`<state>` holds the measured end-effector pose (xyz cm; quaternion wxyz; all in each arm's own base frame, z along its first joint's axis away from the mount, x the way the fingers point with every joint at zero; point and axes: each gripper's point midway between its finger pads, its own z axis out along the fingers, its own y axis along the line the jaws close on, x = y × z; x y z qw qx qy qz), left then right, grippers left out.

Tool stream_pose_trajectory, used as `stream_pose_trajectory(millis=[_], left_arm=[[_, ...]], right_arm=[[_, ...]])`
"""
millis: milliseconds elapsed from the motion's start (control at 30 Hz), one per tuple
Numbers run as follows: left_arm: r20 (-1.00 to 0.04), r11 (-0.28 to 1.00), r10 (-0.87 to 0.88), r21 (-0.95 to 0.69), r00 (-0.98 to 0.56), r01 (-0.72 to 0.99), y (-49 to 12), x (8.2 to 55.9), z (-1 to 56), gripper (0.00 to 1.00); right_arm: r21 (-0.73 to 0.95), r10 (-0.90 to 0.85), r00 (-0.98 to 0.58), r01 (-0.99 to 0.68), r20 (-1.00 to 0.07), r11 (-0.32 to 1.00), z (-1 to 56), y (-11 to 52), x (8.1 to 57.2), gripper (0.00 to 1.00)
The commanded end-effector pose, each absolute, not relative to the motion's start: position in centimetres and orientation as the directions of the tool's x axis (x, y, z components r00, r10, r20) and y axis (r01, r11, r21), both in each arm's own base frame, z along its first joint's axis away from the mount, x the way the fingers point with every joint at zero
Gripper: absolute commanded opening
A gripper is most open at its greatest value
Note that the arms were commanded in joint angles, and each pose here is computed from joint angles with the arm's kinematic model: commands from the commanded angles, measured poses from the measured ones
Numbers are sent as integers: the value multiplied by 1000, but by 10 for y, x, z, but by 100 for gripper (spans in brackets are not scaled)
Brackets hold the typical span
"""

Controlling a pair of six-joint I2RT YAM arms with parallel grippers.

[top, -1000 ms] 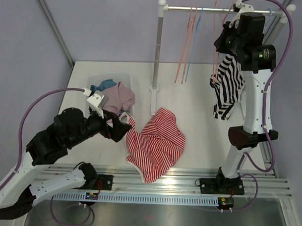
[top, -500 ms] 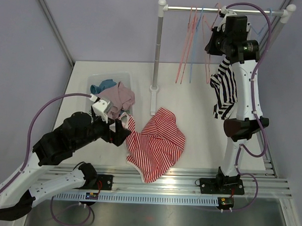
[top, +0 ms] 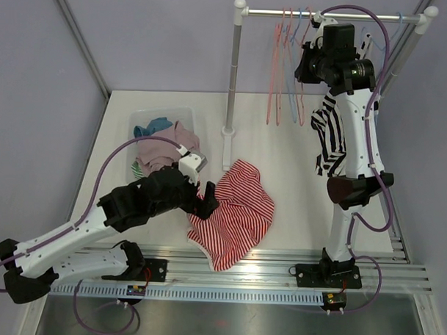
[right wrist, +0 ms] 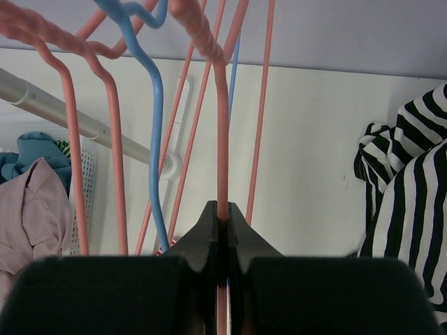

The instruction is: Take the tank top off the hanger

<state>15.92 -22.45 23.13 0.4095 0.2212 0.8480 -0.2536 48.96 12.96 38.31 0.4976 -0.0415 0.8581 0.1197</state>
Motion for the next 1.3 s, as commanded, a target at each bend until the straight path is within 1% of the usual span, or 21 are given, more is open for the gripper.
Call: stream_pose_trajectory(millis=[0,33,67,100,133,200,267,300,333,400,433,467,767,833,867,933,1033,1067,1133,1233,1267], left_arm=[[-830,764,108,-283,-547,580,-249,168,234,99],[-825,759,122,-280,-551,587,-255,166,228,99],[-817,764,131,-277,-561,582,-256,167,223,99],[-816,757,139,-278,-561,592,-262,165,220,99],[-806,758,161,-269,-570,594,-268,165,212,99],[-802,752,179,-261,-570,605,-276,163,205,99],[-794,751,205,-247,-572,612,-285,162,196,99],[-795,751,218,-234,-566,618,-288,161,193,99],[-794,749,229,-225,-563,623,-292,160,189,99],[-785,750,260,-203,-563,629,-300,160,178,99],[-780,752,271,-194,-563,631,-303,161,173,99],[-772,755,286,-183,-567,630,-308,162,165,99],[-732,776,348,-126,-586,618,-331,172,105,99],[-724,778,360,-114,-588,618,-338,175,89,99],[-721,784,364,-105,-590,611,-338,176,83,99],[-696,797,385,-81,-606,599,-340,178,62,99],[-664,818,407,-43,-628,574,-338,180,36,99],[-664,816,405,-48,-629,576,-340,179,31,96],[-646,814,414,-52,-641,578,-337,173,16,86],[-625,814,411,-76,-663,576,-337,164,-1,49],[-620,813,413,-79,-667,577,-337,161,-4,26]], right_arm=[[155,30,-475,-226,-879,962,395,133,483,0],[148,29,-477,-215,-878,965,395,130,482,7],[142,31,-466,-206,-884,968,399,128,481,7],[133,33,-453,-190,-891,973,404,123,478,22],[131,36,-447,-183,-894,974,407,121,475,29],[129,43,-422,-177,-906,976,419,116,466,41],[132,50,-407,-176,-912,975,426,114,460,48],[119,57,-387,-138,-920,983,434,104,454,52],[115,59,-378,-128,-924,985,439,101,450,63],[103,61,-353,-102,-934,989,452,92,436,76],[99,61,-346,-93,-936,991,457,88,430,97],[97,62,-338,-89,-939,991,461,86,423,100],[146,100,-232,-186,-967,972,507,82,332,100],[167,105,-229,-272,-968,947,509,93,308,100],[178,98,-264,-298,-959,938,495,98,306,99],[192,109,-217,-408,-970,893,506,111,277,99],[214,132,-200,-474,-971,854,502,119,251,100],[209,135,-180,-496,-974,843,502,120,240,99],[223,156,-172,-501,-973,836,503,119,231,99],[231,171,-161,-525,-972,819,504,120,214,99],[233,171,-163,-532,-972,814,502,121,211,100]])
